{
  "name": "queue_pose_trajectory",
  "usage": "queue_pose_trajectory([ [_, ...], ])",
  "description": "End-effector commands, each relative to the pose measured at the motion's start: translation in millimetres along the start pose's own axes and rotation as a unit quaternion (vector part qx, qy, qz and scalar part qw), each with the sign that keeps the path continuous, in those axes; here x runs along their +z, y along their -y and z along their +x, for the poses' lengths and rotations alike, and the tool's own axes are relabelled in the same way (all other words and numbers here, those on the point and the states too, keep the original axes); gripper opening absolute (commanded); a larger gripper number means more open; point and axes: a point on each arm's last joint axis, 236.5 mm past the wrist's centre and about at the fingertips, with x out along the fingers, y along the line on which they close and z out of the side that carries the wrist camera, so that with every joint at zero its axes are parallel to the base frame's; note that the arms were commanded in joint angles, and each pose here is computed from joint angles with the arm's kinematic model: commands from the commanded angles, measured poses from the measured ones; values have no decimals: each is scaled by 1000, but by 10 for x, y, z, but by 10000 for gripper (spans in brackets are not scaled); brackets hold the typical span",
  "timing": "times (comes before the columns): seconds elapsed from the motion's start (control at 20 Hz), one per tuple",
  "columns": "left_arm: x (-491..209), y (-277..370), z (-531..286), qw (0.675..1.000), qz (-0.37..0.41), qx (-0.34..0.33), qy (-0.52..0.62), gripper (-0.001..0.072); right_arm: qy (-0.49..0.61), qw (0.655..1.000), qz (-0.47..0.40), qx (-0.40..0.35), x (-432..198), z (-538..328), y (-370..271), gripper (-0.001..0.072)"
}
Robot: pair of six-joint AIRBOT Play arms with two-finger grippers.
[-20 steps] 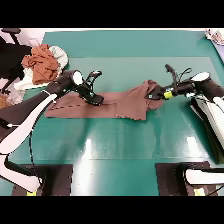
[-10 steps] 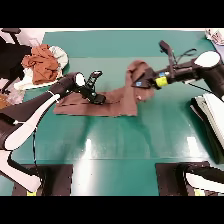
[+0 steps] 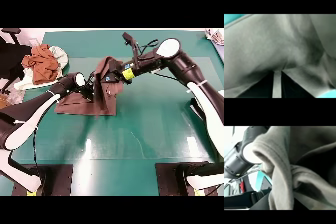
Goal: Fold the shirts.
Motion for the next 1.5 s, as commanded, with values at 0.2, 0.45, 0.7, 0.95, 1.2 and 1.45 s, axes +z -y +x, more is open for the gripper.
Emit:
queue_pose_trajectory([
  [0.2, 150, -500, -1224, 997, -34, 61, 25, 126, -17, 1000, -1, 7, 143, 159, -79, 18],
  [0.45, -42, -1216, -2205, 983, -95, 149, 44, 126, -31, 999, 6, 17, 137, 532, -125, 18],
  [0.7, -493, -1911, -2967, 935, -224, 270, 51, 126, -16, 999, 4, 41, 230, 1255, -275, 17],
  [0.95, -562, -1856, -3139, 927, -258, 262, 74, 126, 77, 981, 126, 125, 541, 2165, -34, 61],
  [1.2, -503, -1748, -3082, 935, -254, 235, 79, 126, 193, 930, 240, 202, 883, 2693, 142, 483],
  [1.45, -498, -1747, -3082, 935, -253, 235, 79, 126, 154, 961, 101, 206, 719, 2453, 52, 480],
])
